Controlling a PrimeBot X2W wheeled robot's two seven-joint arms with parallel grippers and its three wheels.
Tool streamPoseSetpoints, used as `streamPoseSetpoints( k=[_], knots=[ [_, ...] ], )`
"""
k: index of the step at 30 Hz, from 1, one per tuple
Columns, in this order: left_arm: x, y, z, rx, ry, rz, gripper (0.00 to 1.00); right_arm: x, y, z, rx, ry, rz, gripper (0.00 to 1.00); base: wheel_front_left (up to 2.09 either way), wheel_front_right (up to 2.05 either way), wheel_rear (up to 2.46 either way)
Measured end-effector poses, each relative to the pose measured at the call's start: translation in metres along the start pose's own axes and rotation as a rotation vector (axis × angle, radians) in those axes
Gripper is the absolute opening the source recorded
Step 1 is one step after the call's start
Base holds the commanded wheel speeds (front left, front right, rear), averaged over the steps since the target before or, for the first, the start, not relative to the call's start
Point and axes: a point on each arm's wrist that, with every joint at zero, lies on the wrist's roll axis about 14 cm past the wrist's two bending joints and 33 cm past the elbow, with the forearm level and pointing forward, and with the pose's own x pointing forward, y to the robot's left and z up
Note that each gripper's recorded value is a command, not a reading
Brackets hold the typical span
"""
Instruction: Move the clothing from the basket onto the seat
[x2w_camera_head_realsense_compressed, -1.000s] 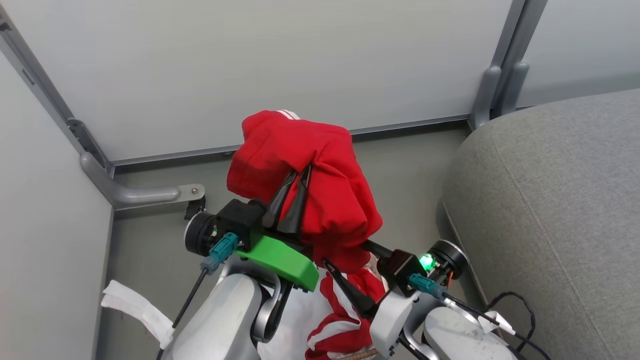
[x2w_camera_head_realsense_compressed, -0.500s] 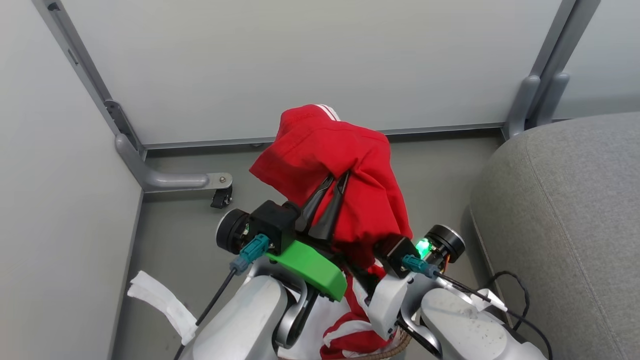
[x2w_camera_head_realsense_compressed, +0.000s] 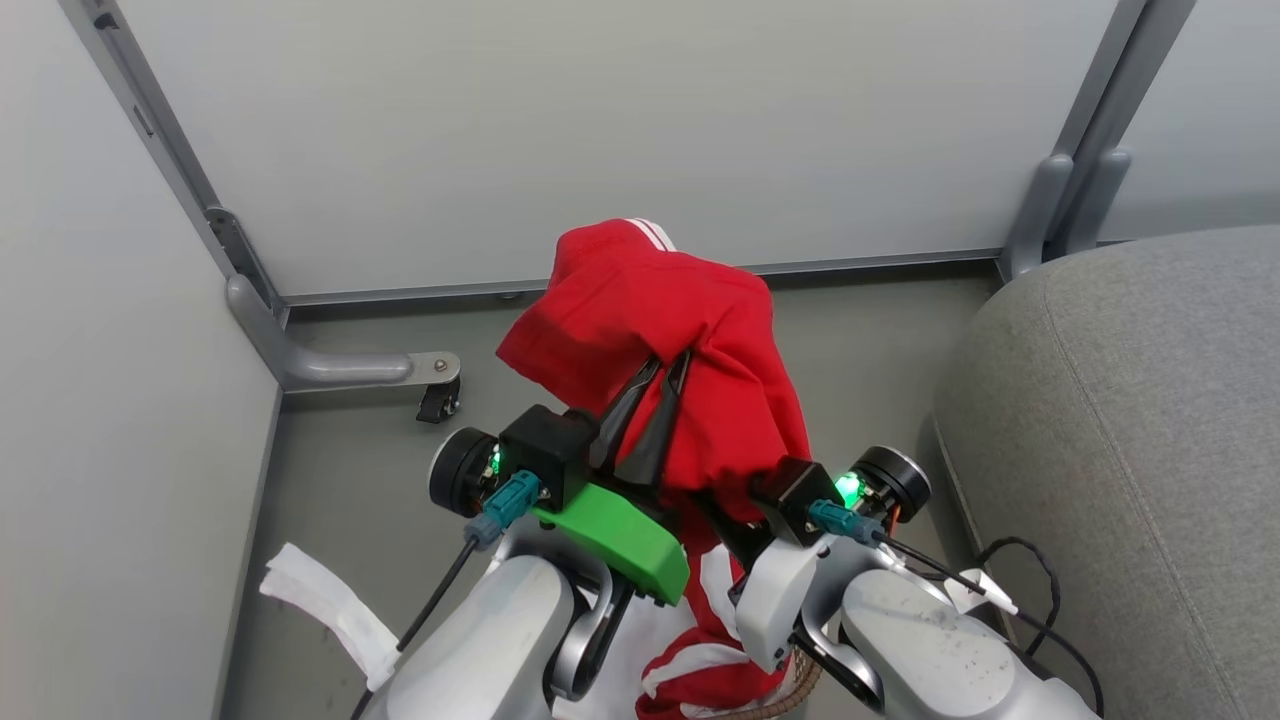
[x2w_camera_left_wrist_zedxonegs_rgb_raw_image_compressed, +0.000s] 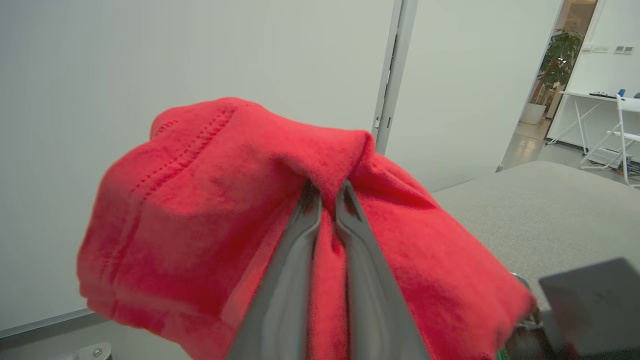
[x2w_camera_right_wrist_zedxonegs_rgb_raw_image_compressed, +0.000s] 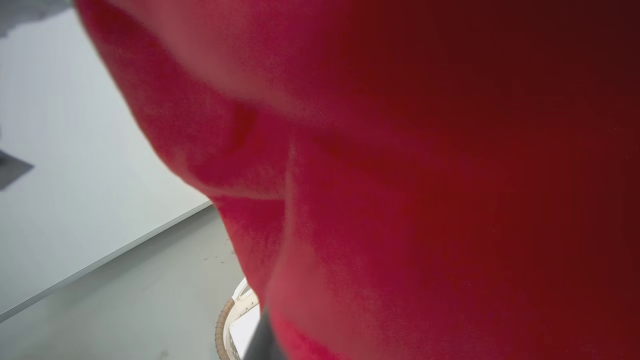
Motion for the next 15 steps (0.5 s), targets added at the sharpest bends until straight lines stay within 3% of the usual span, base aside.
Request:
streamPoseSetpoints(
  k=[1, 15],
  knots=[
    [0.000, 0.001, -0.006, 0.004, 0.017, 0.003, 0.97, -0.001, -0.002, 0.001, 0.001, -0.005, -0.006, 0.00, 0.00, 0.00, 0.00],
    [0.019, -0.002, -0.034, 0.051, 0.085, -0.028, 1.00, -0.039, -0.030, 0.008, 0.021, -0.057, -0.151, 0.00, 0.00, 0.00, 0.00]
  ],
)
